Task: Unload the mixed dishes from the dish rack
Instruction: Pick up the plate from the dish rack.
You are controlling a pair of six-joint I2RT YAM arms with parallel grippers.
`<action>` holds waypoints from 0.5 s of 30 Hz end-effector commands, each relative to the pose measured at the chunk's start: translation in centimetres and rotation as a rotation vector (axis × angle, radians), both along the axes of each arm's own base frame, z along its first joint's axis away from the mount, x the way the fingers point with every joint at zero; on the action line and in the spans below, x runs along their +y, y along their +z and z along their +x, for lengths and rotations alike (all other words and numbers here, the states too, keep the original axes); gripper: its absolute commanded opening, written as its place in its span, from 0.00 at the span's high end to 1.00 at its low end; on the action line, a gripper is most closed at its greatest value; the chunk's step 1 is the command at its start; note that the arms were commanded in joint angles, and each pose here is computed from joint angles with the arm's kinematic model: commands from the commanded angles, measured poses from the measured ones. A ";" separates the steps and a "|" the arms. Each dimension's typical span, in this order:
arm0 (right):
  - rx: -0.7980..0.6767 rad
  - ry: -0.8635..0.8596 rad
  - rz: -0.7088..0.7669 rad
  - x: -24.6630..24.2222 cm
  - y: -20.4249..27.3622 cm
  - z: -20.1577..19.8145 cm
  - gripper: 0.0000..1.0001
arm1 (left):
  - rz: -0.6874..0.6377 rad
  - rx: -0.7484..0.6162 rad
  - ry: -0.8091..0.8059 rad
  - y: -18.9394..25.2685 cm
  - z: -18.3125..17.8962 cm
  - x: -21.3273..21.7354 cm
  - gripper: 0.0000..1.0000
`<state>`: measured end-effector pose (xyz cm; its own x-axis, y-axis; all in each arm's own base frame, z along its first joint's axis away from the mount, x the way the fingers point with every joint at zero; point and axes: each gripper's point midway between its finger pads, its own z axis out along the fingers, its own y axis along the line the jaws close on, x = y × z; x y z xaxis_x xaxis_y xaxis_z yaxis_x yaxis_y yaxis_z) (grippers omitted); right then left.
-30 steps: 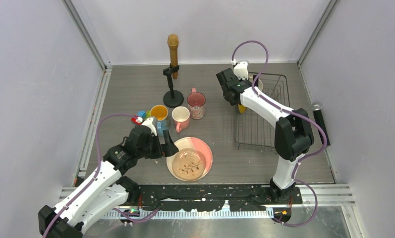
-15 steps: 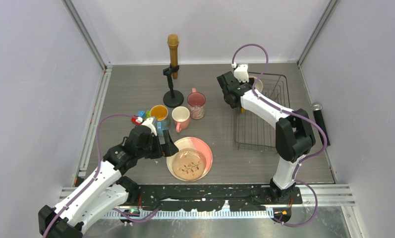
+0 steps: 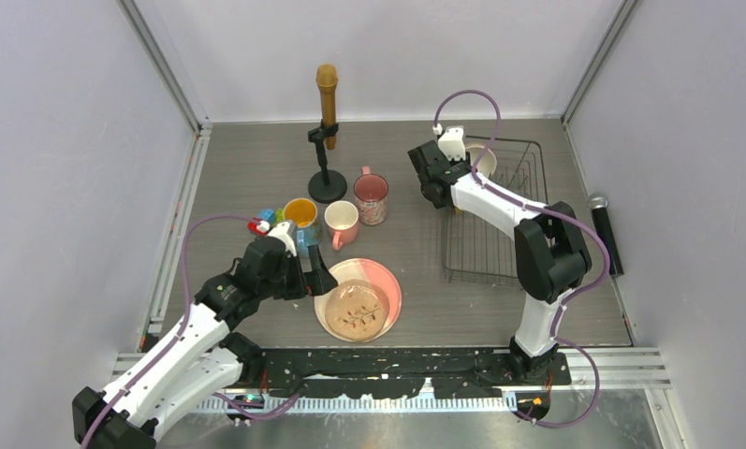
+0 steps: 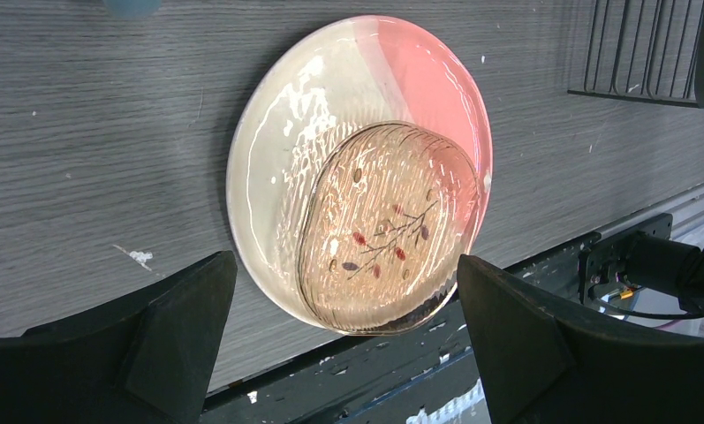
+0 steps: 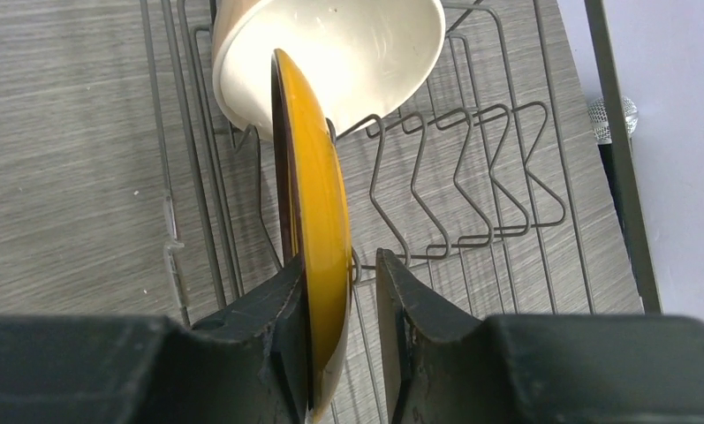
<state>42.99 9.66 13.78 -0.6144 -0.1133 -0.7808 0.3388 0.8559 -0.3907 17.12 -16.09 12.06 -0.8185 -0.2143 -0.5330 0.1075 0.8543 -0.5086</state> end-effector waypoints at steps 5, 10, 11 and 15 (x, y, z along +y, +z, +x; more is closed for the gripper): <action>-0.015 -0.002 0.009 0.3 -0.8 0.3 0.70 | -0.011 -0.025 -0.020 0.4 0.2 -0.3 0.00; -0.011 -0.002 -0.004 0.2 -0.6 0.4 0.78 | -0.014 -0.029 -0.021 0.5 0.2 -0.4 0.00; -0.013 -0.001 -0.007 0.2 -0.4 0.4 0.79 | -0.013 -0.028 -0.022 0.4 0.2 -0.4 0.00; -0.025 0.009 -0.014 0.1 0.5 0.4 0.82 | -0.010 -0.026 -0.019 0.3 0.3 -0.3 0.00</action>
<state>42.76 9.55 12.24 -0.6399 -0.1350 -0.7565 0.3173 0.8502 -0.4201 17.11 -16.09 12.06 -0.8186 -0.2142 -0.5329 0.1077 0.8541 -0.5088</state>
